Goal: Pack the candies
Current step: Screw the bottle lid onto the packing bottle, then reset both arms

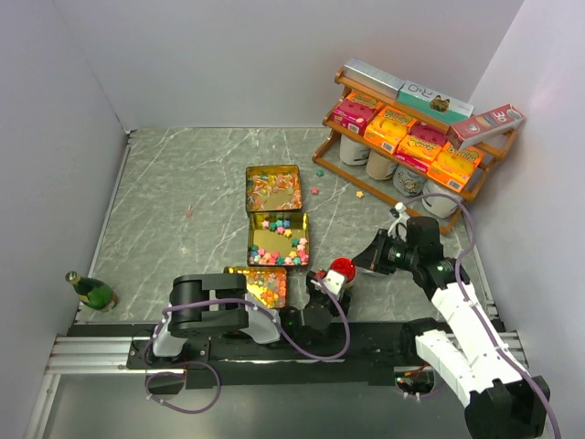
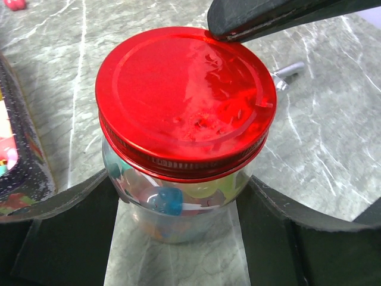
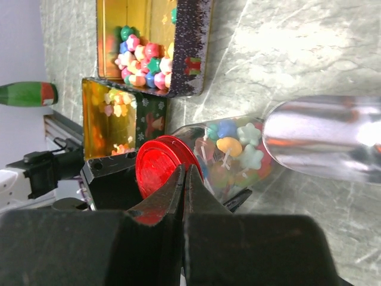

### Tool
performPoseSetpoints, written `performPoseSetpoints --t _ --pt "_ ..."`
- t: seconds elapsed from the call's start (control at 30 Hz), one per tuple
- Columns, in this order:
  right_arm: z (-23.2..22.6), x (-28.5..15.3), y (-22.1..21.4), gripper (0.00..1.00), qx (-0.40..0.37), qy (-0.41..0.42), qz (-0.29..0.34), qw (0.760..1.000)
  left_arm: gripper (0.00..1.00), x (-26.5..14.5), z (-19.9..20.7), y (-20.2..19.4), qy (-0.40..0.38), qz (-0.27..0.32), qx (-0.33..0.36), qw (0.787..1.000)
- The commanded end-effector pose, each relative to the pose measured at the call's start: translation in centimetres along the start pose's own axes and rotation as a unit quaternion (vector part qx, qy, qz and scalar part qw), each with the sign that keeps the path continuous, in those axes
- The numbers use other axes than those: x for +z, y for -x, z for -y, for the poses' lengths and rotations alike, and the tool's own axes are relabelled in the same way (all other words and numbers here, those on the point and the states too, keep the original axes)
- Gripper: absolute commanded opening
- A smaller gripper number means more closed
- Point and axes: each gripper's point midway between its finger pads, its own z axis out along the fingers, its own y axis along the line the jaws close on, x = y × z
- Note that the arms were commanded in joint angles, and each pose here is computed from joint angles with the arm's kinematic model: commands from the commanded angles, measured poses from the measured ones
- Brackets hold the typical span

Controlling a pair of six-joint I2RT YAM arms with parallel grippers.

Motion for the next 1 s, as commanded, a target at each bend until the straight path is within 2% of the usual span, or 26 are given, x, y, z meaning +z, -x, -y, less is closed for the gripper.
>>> performPoseSetpoints --t 0.0,0.1,0.17,0.2,0.27,0.3,0.43,0.6,0.97 --pt "2.2 -3.2 -11.3 0.0 0.109 -0.053 -0.213 0.969 0.57 -1.9 -5.7 -11.7 0.013 -0.179 0.119 0.977" --pt "2.0 -3.3 -10.2 0.0 0.098 -0.059 -0.195 0.974 0.62 -2.0 -5.5 -11.4 0.008 -0.179 0.116 0.977" --pt "1.4 -3.1 -9.1 0.0 0.092 -0.05 -0.179 0.978 0.74 -2.1 -4.8 -10.3 -0.005 -0.172 0.108 0.979" --pt "0.7 -3.1 -8.3 0.07 0.086 -0.039 -0.169 0.981 0.77 -2.0 -4.5 -9.8 -0.01 -0.167 0.103 0.981" --pt "-0.3 -2.9 -6.9 0.15 0.084 -0.023 -0.153 0.984 0.86 -1.8 -3.8 -8.6 -0.017 -0.156 0.098 0.983" --pt "-1.0 -2.9 -6.0 0.23 0.078 -0.015 -0.142 0.987 0.89 -1.7 -3.5 -8.2 -0.019 -0.153 0.097 0.983" --pt "-2.1 -3.3 -3.6 0.37 0.054 -0.019 -0.112 0.992 0.98 -1.4 -2.7 -7.0 -0.023 -0.14 0.098 0.985" --pt "-3.5 -3.8 -1.3 0.46 0.035 -0.012 -0.085 0.996 0.96 -1.8 -2.6 -4.7 -0.018 -0.121 0.086 0.989" --pt "-4.2 -3.9 0.1 0.53 0.026 -0.009 -0.068 0.997 0.97 -3.1 -3.0 0.2 -0.007 -0.096 0.053 0.994"
